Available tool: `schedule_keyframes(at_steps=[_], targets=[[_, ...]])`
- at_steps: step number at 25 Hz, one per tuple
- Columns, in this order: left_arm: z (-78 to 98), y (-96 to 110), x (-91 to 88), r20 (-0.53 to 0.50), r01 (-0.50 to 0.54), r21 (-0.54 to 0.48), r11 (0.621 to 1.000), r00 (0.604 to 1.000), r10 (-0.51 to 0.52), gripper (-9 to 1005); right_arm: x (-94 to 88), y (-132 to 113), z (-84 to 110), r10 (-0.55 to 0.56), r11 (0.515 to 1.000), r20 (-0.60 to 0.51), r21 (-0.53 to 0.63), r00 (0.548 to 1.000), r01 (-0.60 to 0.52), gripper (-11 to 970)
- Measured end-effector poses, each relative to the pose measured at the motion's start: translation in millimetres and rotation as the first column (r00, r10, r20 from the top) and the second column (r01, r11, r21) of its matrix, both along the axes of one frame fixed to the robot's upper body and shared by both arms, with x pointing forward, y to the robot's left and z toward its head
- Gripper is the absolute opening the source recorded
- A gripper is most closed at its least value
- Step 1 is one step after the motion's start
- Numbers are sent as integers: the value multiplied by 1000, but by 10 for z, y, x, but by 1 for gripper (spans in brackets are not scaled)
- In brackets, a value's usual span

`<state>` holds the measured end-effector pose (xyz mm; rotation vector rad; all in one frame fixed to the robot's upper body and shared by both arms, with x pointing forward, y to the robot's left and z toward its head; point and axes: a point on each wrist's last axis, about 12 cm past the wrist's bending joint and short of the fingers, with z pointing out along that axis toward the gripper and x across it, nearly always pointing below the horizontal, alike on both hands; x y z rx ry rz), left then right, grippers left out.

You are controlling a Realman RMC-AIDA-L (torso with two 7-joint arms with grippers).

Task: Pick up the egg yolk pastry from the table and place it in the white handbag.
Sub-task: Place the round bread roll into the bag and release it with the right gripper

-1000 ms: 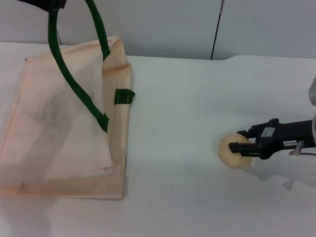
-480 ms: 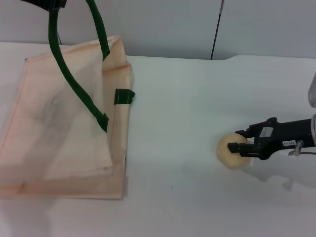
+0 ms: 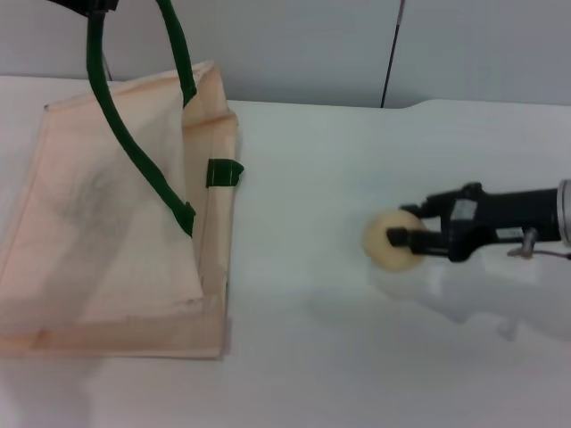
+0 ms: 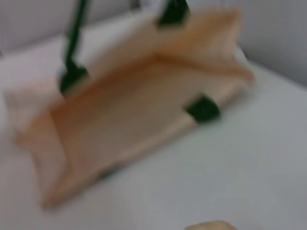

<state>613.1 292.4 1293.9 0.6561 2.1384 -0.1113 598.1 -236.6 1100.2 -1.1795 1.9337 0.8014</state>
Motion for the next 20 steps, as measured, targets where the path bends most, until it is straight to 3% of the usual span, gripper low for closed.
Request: schedule_keyframes(at_steps=[7,15,20], targets=[[74,-80,21,23,24,-1,1000,999,-24,119,84,263,297,78,988,107,123,991,-91,408],[177,-401,18,52,133,-4,991,990,-133,119,235,560,362,114,980,192,140,975,-142,401],[236,-544,-13,64,168,-10,986,984,-167,119,337,667,336,90,986,227,115,970,-118,398]])
